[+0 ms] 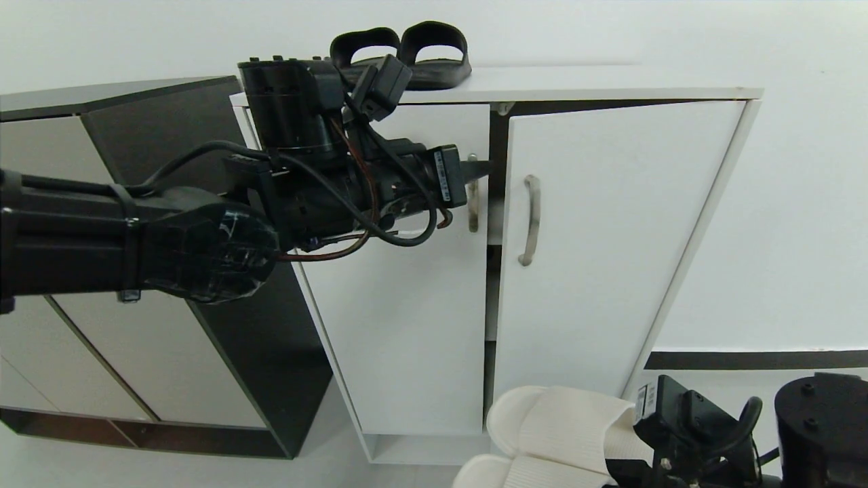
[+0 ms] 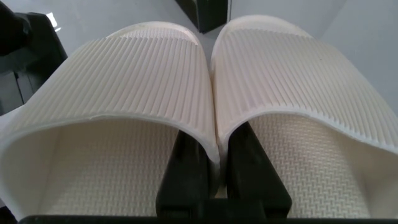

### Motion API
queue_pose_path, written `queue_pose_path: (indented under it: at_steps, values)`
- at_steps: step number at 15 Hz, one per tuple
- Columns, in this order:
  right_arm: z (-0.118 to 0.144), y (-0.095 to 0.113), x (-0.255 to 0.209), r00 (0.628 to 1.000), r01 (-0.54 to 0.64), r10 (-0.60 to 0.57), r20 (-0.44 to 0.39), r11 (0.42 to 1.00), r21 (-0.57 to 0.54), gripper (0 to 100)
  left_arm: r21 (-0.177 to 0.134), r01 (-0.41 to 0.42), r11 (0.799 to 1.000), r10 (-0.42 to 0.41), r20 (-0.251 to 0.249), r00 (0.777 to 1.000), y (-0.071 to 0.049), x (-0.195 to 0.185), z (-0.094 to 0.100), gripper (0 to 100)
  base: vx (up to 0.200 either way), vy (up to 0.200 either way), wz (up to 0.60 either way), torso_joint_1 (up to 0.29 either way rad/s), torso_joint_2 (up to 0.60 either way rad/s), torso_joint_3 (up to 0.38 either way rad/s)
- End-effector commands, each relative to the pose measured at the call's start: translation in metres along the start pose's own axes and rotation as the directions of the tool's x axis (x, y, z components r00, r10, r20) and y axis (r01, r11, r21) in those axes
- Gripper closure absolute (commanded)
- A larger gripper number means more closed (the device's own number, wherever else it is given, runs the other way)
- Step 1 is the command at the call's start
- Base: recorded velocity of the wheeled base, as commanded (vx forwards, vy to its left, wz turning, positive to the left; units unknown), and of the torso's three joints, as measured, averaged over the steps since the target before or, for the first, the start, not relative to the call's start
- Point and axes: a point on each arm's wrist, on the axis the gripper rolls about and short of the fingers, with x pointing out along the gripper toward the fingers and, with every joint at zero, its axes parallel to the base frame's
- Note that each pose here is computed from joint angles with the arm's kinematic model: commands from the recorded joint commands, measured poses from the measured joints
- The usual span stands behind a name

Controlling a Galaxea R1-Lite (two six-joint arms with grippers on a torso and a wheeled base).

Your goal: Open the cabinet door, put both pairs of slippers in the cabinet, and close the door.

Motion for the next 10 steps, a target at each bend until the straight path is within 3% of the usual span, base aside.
queue_pose_path:
  at_steps: [1, 5, 8, 10]
  values:
    - [-0.003, 0.004, -0.001, 1.0, -0.016, 0.016, -0.01, 1.0, -0.006, 100, -0.002, 0.001, 1.0, -0.001, -0.006, 1.0, 0.004, 0.011, -0.003, 100, 0.0, 0.0, 0.0, 0.0, 0.0, 0.0]
    - [-0.004, 0.005, 0.001, 1.0, -0.021, 0.021, -0.02, 1.0, -0.006, 100, -0.002, 0.003, 1.0, -0.003, -0.006, 1.0, 0.009, 0.024, -0.007, 100, 0.0, 0.0, 0.0, 0.0, 0.0, 0.0]
    - [-0.006, 0.008, 0.001, 0.999, -0.037, 0.036, -0.027, 0.999, -0.01, 100, 0.0, 0.021, 1.0, -0.021, -0.003, 1.0, 0.006, 0.034, -0.009, 100, 0.0, 0.0, 0.0, 0.0, 0.0, 0.0]
    - [-0.011, 0.017, 0.001, 0.996, -0.076, 0.075, -0.047, 0.997, -0.023, 100, -0.003, 0.035, 0.999, -0.035, -0.016, 0.999, 0.0, 0.038, -0.015, 100, -0.2, 0.0, 0.0, 0.002, 0.0, 0.005]
